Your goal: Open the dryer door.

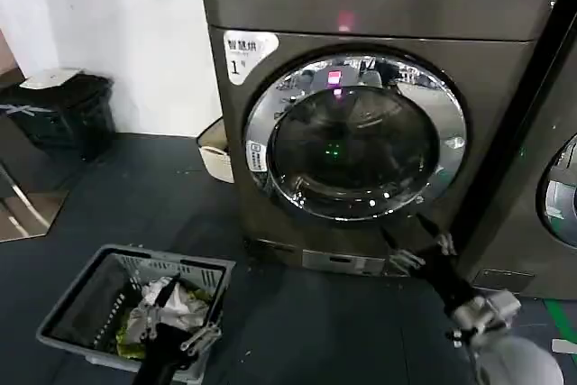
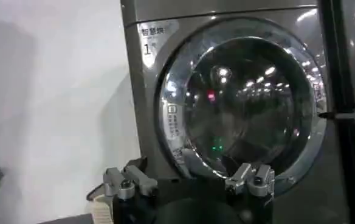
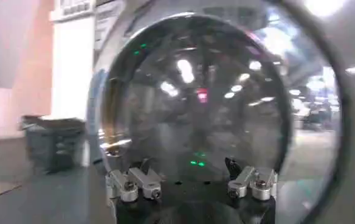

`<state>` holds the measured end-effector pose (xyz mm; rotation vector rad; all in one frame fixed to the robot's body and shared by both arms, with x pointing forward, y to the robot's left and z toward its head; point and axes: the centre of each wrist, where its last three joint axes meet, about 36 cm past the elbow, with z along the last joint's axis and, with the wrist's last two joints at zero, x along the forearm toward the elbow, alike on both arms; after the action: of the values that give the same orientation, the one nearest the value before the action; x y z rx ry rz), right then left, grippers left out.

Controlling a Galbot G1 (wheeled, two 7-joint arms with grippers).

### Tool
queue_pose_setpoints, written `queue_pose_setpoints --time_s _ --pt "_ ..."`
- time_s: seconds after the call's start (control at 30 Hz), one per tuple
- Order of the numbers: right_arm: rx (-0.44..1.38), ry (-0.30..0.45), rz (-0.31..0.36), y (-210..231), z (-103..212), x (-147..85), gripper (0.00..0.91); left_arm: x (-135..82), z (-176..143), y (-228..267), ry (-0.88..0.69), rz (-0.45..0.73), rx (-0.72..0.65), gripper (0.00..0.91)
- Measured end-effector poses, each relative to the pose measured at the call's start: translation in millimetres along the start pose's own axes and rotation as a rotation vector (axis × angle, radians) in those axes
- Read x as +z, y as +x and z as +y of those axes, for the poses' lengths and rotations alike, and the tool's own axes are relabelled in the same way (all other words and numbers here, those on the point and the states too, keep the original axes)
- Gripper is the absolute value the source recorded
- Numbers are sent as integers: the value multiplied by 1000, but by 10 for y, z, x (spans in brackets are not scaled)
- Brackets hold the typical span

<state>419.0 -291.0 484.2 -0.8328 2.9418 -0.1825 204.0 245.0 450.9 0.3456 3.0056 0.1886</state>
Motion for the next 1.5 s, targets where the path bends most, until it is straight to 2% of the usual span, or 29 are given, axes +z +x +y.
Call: queue_pose_setpoints --time_s 0.27,0.43,0.6,1.03,1.5 --pt "-153 -16 -28 -715 4 30 907 -10 -18 -8 7 -5 7 907" --pt "-208 -18 -21 -1096 29 77 907 2 -39 8 9 -5 12 907" --pt "-249 -1 -23 -1435 34 16 907 -2 -41 29 8 -5 11 907" --pt "-311 21 -28 -2129 194 -57 907 -39 -108 60 13 -7 17 907" --pt "-349 16 -11 -2637 415 -77 907 -51 -115 68 -9 -10 14 907"
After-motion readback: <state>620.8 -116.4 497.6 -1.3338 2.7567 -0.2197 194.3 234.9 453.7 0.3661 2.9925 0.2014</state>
